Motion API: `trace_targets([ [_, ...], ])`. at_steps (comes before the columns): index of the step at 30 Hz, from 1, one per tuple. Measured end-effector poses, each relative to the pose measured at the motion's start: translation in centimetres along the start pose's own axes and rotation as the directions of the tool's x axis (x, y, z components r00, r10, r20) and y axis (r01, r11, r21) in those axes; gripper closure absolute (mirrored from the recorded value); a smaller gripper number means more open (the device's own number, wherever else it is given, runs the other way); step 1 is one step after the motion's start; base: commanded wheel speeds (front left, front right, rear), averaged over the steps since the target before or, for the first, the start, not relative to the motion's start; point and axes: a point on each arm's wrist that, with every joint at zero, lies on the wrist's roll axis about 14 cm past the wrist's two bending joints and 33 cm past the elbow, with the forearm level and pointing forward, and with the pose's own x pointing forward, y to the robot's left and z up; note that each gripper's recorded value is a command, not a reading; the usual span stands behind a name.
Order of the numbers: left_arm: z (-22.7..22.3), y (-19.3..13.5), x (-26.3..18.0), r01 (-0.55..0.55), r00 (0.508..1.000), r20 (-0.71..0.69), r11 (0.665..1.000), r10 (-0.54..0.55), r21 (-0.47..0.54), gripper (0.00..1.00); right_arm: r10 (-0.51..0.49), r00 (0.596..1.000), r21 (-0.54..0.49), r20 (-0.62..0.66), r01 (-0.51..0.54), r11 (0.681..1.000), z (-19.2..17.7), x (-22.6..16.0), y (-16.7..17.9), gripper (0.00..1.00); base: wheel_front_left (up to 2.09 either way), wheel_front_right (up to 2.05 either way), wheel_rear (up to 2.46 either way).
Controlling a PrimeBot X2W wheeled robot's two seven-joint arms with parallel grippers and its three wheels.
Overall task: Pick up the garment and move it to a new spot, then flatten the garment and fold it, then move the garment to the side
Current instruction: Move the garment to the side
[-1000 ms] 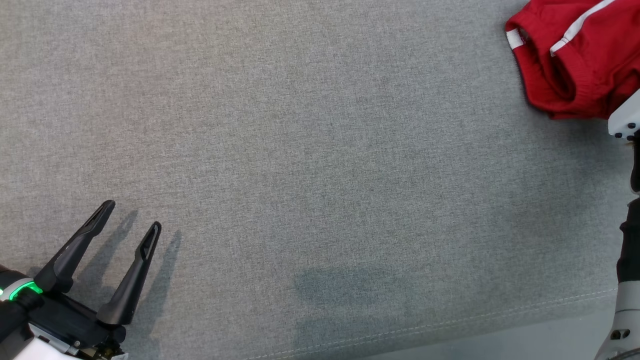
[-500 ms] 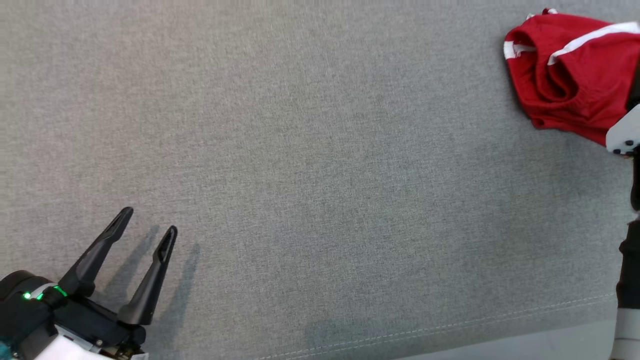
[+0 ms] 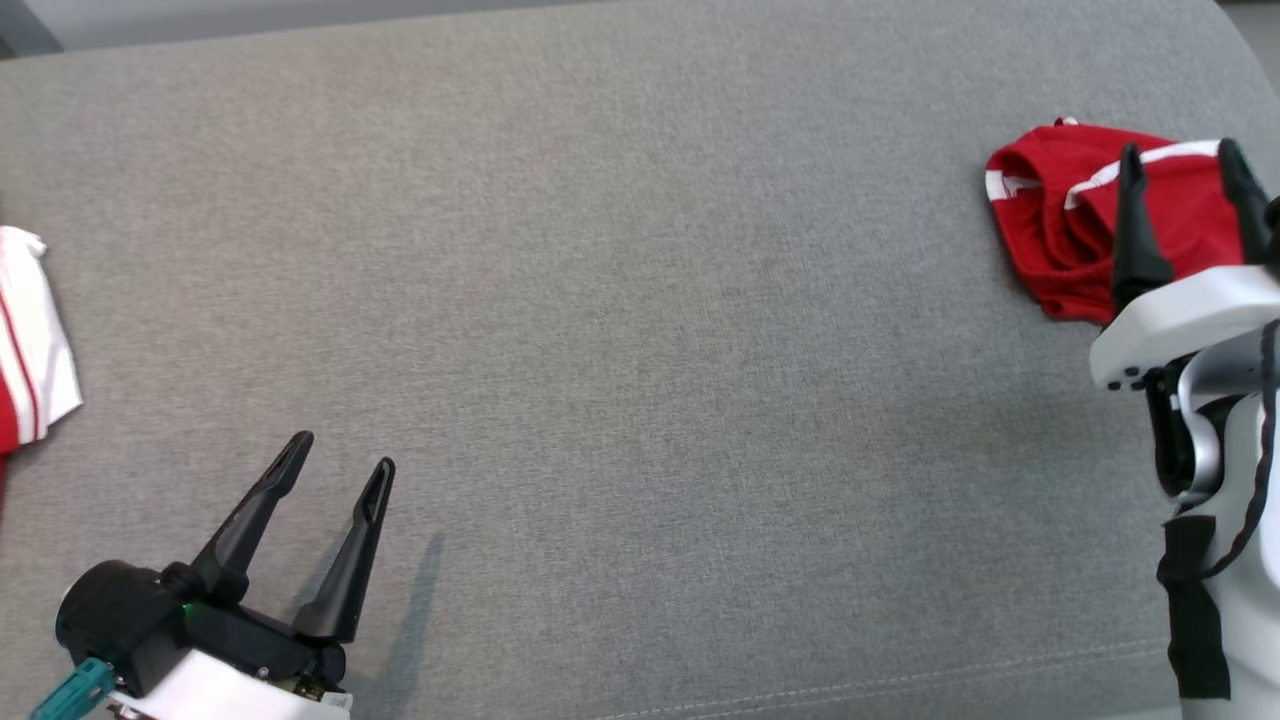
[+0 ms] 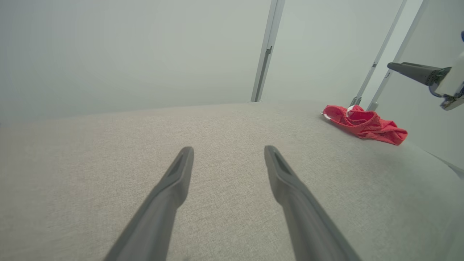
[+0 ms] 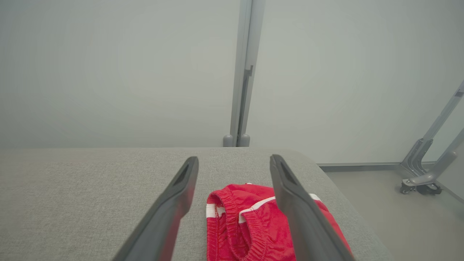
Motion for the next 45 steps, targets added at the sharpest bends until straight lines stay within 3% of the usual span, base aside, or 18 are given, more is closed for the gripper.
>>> trace_targets([
  [19,1.1,1.7,-4.6,-0.200,0.979,0.048,0.979,0.198,0.037,0.00,0.238,0.965,0.083,0.115,-0.248,0.965,1.1,-4.8,8.6,0.00,0.00,0.00,0.00],
  [33,2.3,4.6,-8.3,-0.385,0.919,0.112,0.922,0.379,0.039,0.00,0.285,0.952,0.121,0.108,-0.297,0.947,-0.8,-9.2,10.1,0.00,0.00,0.00,0.00],
  [45,2.1,6.6,-9.2,-0.460,0.884,0.109,0.887,0.454,0.046,0.00,0.265,0.964,0.163,0.037,-0.267,0.950,-4.1,-11.0,9.2,0.00,0.00,0.00,0.00],
])
